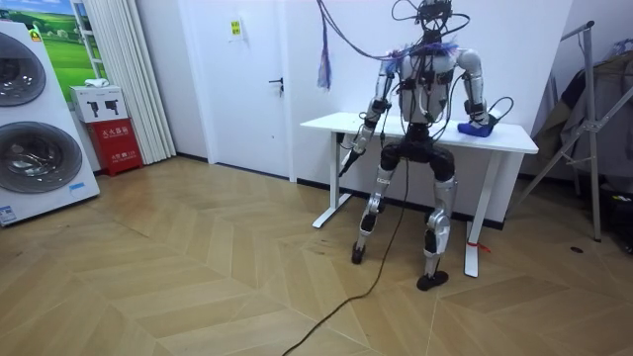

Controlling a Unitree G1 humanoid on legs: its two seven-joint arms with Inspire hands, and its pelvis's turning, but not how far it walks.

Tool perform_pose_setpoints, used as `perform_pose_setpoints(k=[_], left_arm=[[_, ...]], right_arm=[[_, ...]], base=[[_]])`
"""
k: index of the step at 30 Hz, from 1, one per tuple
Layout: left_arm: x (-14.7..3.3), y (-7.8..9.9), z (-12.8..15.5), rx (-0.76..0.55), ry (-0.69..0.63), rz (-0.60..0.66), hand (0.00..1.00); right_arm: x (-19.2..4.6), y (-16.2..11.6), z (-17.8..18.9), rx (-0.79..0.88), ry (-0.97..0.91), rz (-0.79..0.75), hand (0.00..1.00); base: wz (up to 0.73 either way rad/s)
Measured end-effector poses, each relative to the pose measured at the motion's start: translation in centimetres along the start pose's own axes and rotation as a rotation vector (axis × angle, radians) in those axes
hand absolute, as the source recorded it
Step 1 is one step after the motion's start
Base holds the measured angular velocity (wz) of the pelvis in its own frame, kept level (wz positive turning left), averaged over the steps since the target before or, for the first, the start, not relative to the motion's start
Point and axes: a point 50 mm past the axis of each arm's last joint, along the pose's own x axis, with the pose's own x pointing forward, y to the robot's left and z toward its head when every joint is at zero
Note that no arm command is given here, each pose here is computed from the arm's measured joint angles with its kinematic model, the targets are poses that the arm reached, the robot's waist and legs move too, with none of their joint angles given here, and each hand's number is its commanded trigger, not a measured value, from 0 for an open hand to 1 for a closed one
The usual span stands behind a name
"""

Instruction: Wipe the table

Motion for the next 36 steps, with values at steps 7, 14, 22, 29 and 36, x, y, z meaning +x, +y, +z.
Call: perform_pose_setpoints(k=[7,14,22,29,36], left_arm=[[0.5,0.5,3.9,-0.065,-0.096,0.056,0.00],[0.5,2.4,1.3,-0.068,-0.035,0.107,0.00],[0.6,3.2,1.1,-0.055,-0.033,0.133,0.00],[0.7,0.9,5.4,-0.072,-0.133,0.106,0.00],[0.5,1.3,3.3,-0.047,-0.091,0.095,0.00]], right_arm=[[1.3,1.2,6.1,-0.007,-0.153,0.089,1.00],[-1.4,2.0,1.5,-0.003,-0.073,0.054,1.00],[-2.5,1.2,-1.6,0.010,0.030,-0.012,1.00],[0.5,1.8,8.3,-0.089,-0.256,0.156,1.00],[0.6,2.2,16.2,-0.111,-0.533,0.228,1.00]], base=[[-0.15],[0.16],[0.05],[-0.41],[0.24]])
